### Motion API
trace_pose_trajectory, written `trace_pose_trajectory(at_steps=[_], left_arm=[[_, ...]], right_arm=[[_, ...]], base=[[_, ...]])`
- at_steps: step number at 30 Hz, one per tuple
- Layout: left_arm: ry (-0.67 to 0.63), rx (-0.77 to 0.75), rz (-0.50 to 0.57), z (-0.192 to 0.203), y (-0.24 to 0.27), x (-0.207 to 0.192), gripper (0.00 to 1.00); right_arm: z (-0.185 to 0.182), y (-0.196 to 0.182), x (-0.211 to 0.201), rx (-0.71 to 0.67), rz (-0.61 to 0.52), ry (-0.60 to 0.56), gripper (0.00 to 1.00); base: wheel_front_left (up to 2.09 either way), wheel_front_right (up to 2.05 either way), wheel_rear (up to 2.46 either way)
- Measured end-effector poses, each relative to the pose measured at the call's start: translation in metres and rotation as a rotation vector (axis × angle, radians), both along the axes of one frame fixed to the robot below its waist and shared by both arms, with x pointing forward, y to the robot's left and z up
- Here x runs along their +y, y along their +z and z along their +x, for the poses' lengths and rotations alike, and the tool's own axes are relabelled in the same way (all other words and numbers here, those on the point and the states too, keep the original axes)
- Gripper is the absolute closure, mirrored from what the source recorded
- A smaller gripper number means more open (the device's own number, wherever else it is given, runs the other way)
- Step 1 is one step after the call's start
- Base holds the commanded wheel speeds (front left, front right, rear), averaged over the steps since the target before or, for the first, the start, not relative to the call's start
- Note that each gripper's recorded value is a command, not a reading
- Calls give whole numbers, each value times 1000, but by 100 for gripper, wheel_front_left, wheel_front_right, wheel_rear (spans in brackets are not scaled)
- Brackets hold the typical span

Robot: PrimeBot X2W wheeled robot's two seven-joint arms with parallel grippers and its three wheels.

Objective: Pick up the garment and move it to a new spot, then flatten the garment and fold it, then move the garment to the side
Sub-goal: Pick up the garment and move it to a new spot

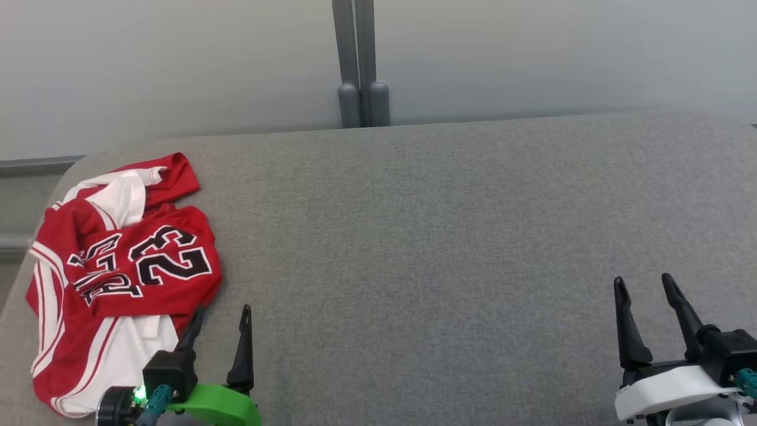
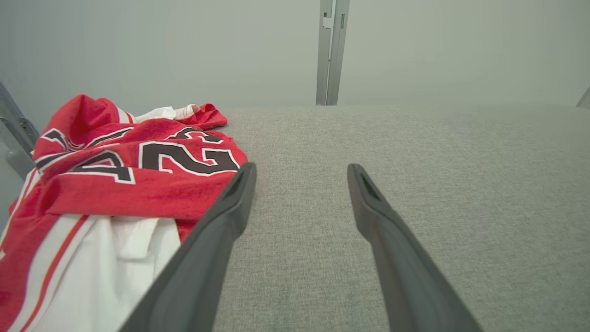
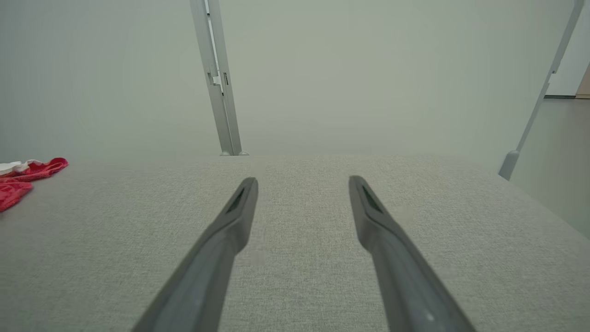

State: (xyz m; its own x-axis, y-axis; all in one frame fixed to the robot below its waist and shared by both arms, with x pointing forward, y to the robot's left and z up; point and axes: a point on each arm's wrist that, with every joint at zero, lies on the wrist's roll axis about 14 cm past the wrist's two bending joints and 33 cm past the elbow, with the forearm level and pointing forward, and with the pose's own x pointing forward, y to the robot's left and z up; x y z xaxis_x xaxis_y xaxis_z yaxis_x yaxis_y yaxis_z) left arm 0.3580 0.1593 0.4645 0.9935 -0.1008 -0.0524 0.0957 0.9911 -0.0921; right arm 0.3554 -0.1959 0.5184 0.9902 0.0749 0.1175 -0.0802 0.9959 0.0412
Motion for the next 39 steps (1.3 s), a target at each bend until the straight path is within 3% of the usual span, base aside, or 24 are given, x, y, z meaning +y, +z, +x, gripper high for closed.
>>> trace_pose_trajectory(at_steps=[7,16,24,32,39], left_arm=[[97,-23,6,-11,8,30,0],[347,-6,-16,-59,1,99,0],[469,-7,-18,-84,3,132,0],[363,35,25,-28,16,133,0],[304,262,-144,38,-2,129,0]], right_arm=[[13,-3,47,8,15,131,0],[35,2,123,-7,14,353,0],[46,-1,156,1,10,450,0],[66,-11,161,11,-6,486,0],[83,-27,162,38,-2,502,0]], base=[[0,0,0],[0,0,0],[0,0,0],[0,0,0],[0,0,0]])
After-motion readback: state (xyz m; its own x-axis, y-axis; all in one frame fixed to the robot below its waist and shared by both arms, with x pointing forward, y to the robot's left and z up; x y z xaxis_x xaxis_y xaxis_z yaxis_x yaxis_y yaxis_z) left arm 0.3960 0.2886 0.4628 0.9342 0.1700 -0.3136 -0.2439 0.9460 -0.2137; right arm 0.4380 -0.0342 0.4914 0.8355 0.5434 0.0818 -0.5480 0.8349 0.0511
